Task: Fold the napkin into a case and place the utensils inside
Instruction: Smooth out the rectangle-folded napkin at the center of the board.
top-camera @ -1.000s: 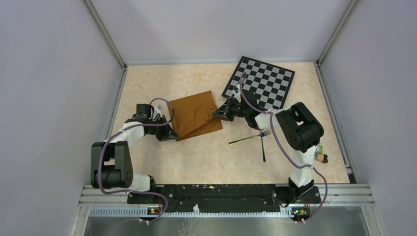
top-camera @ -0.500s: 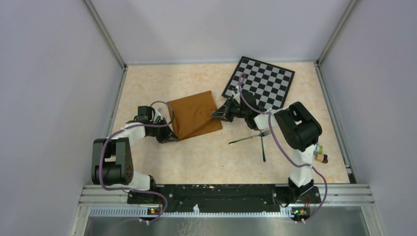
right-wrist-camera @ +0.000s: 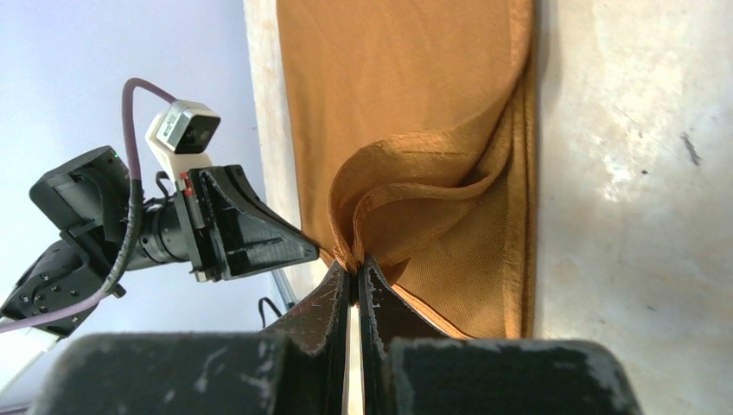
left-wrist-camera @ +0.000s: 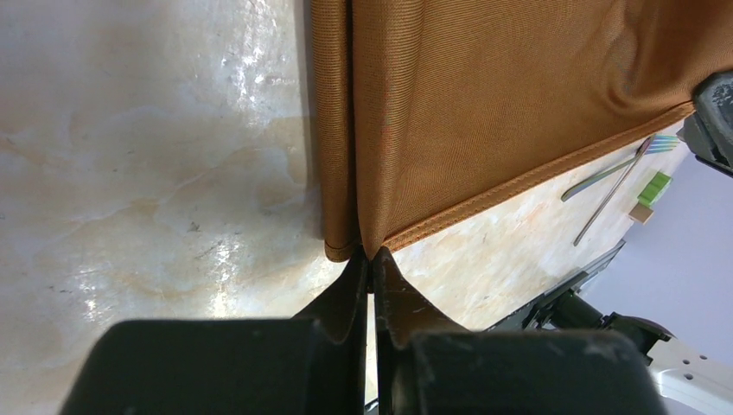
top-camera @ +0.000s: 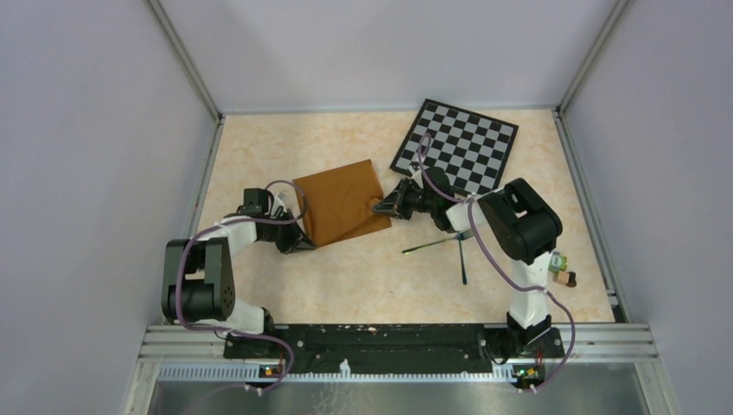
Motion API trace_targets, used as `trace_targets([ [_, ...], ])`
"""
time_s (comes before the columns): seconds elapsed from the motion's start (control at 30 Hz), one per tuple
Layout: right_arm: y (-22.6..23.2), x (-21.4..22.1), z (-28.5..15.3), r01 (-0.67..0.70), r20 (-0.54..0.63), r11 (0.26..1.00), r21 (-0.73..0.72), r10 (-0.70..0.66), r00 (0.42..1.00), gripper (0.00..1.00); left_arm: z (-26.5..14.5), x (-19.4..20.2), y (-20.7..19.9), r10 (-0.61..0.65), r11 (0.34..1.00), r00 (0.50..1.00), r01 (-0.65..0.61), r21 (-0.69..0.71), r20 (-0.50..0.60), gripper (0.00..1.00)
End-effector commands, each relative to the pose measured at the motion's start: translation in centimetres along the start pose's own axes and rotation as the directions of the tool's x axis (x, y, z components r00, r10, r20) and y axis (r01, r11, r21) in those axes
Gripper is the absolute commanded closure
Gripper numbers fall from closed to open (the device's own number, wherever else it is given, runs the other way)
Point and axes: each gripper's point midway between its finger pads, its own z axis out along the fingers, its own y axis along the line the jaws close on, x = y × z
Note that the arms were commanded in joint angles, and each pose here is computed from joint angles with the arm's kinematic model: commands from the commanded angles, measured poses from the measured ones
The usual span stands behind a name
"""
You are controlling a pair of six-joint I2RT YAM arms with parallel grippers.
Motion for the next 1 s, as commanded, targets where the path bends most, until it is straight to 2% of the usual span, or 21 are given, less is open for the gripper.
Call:
trace_targets([
  [0.0,-0.2,-0.1,0.1,0.043,0.021,0.999,-0.013,-0.043,0.999,1.0,0.3,-0.2,-0.1,0.01,1.0,1.0,-0.01,0.021,0.008,0.94],
  [0.2,-0.6,0.0,0.0,0.037,0.016,0.999,-0.015,-0.037,0.999,1.0,0.0,-0.1,-0.3,0.016,1.0,1.0,-0.016,0.023,0.014,0.81],
  [0.43,-0.4,0.2,0.0,0.034,0.013,0.999,-0.025,-0.034,0.999,1.0,-1.1,0.1,-0.9,0.009,1.0,1.0,-0.01,0.016,0.024,0.54],
  [0.53,-0.5,0.2,0.0,0.034,0.008,0.999,-0.02,-0.034,0.999,1.0,-2.5,-0.3,-1.2,0.023,1.0,0.998,-0.022,-0.015,0.058,0.47],
  [0.63,-0.7,0.5,-0.1,0.038,-0.002,0.999,0.004,-0.037,0.999,1.0,-4.1,-1.4,-2.3,0.073,0.997,0.99,-0.071,-0.018,0.118,0.48],
  [0.7,-0.9,0.9,-0.1,0.043,-0.011,0.999,0.016,-0.043,0.999,1.0,-4.7,-2.2,-4.3,0.116,0.99,0.982,-0.126,0.061,0.148,0.57],
  [0.8,-0.9,1.3,0.0,0.043,-0.018,0.999,0.023,-0.043,0.999,1.0,-4.2,-2.1,-7.5,0.123,0.965,0.987,-0.143,0.221,0.101,0.7],
  [0.97,-0.5,1.9,-0.1,0.047,-0.019,0.999,0.022,-0.047,0.999,1.0,-0.9,-1.8,-8.0,0.129,0.963,0.992,-0.129,0.236,0.017,0.82],
])
